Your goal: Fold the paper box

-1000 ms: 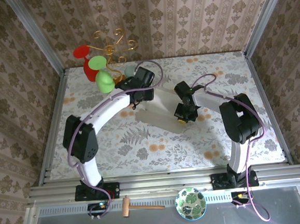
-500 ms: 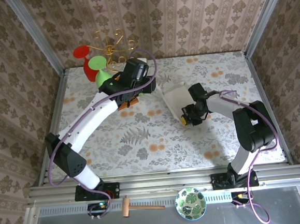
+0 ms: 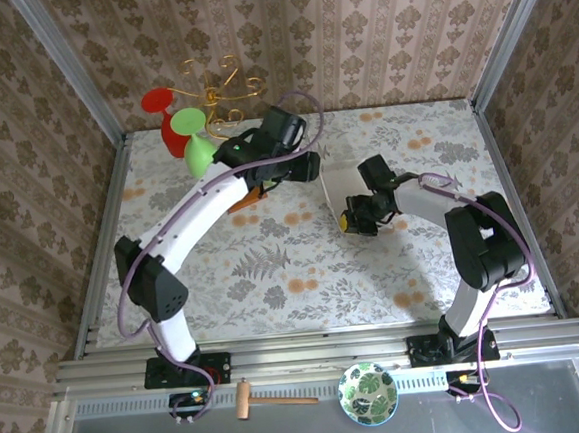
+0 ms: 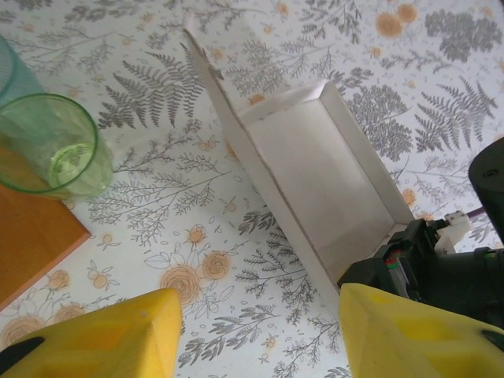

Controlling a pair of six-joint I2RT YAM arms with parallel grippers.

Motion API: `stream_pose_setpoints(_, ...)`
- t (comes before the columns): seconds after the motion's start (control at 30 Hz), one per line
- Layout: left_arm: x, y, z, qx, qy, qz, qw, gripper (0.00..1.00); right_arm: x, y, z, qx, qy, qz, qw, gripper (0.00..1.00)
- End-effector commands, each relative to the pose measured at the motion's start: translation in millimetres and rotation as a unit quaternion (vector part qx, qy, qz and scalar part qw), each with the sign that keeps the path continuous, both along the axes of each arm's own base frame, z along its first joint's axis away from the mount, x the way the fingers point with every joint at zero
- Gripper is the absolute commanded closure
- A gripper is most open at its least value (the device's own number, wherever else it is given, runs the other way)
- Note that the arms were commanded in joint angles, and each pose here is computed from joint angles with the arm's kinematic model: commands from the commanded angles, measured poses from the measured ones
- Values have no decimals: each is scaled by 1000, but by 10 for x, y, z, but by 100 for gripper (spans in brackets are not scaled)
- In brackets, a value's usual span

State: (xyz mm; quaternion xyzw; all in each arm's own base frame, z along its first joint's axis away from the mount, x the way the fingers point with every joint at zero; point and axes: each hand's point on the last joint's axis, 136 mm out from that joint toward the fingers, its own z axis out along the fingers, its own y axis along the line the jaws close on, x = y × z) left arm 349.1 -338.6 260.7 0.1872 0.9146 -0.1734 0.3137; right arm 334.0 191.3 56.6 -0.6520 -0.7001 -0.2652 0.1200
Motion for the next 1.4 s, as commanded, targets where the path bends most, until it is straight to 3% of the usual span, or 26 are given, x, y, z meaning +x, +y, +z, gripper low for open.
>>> stream_pose_setpoints(0.0, -25, -107, -5, 4, -1, -31, 1000, 44, -48, 65, -73, 14, 21, -11, 1000, 100)
stream_pose_setpoints(0.17, 51, -211, 51, -6, -8, -34, 999, 43, -75, 61, -120, 15, 21, -14, 1000, 100)
stream_pose_setpoints(0.57, 139, -254, -206, -15, 70, -11, 997, 49, -52, 77, -118, 20, 17, -13, 1000, 100)
stream_pose_setpoints(0.7, 150, -238, -319, 0, 80, -5, 997, 59, -9, 107, -105, 28, 9, -12, 999, 100)
stream_pose_setpoints(0.9, 211, -219, -377, 27, 61, -14, 998, 89, 12, 131, -42, 37, 0, -10, 999, 100)
stream_pose_setpoints(0.97, 215, -202, -387, 47, 52, -21, 997, 100, 30, 172, 24, 48, -7, -2, 999, 74)
stream_pose_setpoints(1.03, 222, -149, -379, 69, 41, -32, 996, 100, 16, 169, 204, 45, -15, 14, 999, 51)
stream_pose_setpoints(1.07, 210, -132, -376, 78, 39, -41, 995, 100, 28, 148, 315, 39, -27, 22, 999, 45)
stream_pose_setpoints(1.23, 138, 40, -333, 124, 31, -95, 987, 100, 162, -72, 998, -5, -141, 59, 988, 30)
stream_pose_setpoints(1.37, 94, 136, -305, 148, 13, -141, 979, 100, 372, -234, 1443, -54, -273, 105, 955, 31)
